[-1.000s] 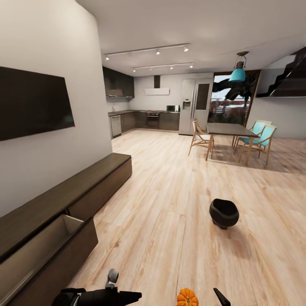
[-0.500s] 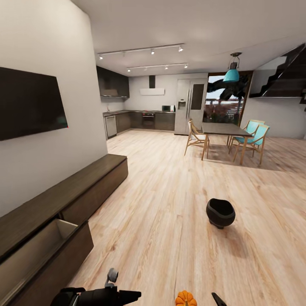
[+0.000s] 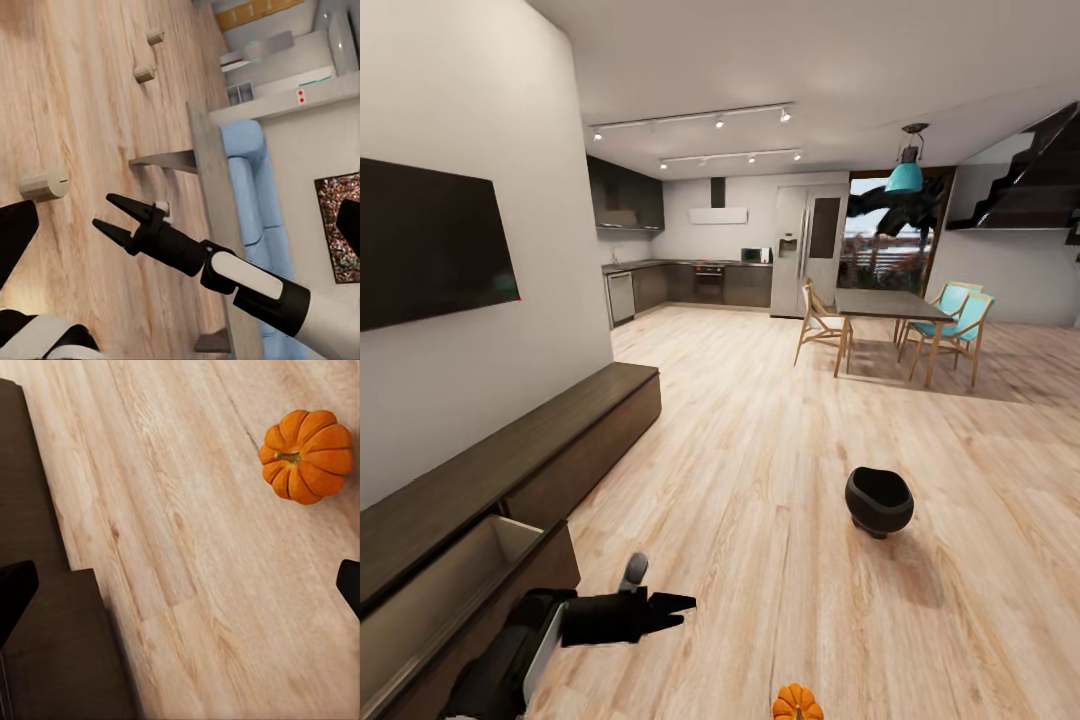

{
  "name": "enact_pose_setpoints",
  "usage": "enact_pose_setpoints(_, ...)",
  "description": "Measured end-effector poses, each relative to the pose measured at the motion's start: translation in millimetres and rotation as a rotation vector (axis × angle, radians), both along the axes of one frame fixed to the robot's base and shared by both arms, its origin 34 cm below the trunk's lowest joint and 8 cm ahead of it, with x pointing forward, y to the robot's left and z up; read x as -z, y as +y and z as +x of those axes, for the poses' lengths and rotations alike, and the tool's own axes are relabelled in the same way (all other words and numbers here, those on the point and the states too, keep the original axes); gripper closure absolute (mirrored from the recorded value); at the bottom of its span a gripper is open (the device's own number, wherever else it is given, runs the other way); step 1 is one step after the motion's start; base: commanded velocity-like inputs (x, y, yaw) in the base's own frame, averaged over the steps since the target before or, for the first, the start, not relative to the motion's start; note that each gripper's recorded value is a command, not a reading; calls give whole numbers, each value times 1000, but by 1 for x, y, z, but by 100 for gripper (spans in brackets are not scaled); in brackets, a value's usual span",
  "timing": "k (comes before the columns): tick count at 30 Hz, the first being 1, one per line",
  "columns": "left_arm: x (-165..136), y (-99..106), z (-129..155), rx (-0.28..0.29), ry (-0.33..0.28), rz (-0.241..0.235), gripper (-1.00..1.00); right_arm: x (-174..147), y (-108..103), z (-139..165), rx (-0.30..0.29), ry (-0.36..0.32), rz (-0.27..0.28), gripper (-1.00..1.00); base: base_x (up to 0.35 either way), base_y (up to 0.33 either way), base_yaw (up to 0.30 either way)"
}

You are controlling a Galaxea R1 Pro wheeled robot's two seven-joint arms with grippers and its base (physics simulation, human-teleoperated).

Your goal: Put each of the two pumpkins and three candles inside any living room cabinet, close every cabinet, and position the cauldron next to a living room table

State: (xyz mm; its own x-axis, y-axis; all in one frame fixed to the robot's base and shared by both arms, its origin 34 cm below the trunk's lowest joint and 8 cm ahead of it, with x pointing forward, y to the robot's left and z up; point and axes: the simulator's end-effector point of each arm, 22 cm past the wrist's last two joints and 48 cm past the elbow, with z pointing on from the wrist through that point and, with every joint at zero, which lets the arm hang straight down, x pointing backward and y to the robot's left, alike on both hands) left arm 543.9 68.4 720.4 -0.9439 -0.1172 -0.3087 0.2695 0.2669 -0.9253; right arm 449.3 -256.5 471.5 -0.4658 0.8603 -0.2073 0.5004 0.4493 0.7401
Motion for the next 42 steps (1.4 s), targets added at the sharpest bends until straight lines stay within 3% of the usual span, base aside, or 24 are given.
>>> enact_pose_setpoints(4, -5, 6, 13, -13, -19, 25, -100, 0, -1, 0, 0, 0, -6, -100, 0, 0, 0)
enact_pose_setpoints(9, -7, 15, 21, -44, -23, 27, -100, 0, -2, 1, 5, -3, -12, -100, 0, 0, 0)
enact_pose_setpoints(19, -8, 19, 24, -54, -25, 28, -100, 0, -2, 2, 7, -4, -11, -100, 0, 0, 0)
enact_pose_setpoints(22, -2, 19, 23, -56, -25, 27, -100, -3, -4, 25, 11, -18, -17, -100, 0, 0, 0)
enact_pose_setpoints(26, 4, 24, 25, -76, -24, 16, -100, 2, -12, 47, 28, 14, -58, -100, 0, 0, 0)
enact_pose_setpoints(33, 15, 29, 28, -101, -25, -1, -100, 11, -18, 64, 40, 17, -83, -100, 0, 0, 0)
enact_pose_setpoints(42, 32, 30, 25, -102, -28, -6, -100, 26, -12, 65, 36, 6, -68, -100, 0, 0, 0)
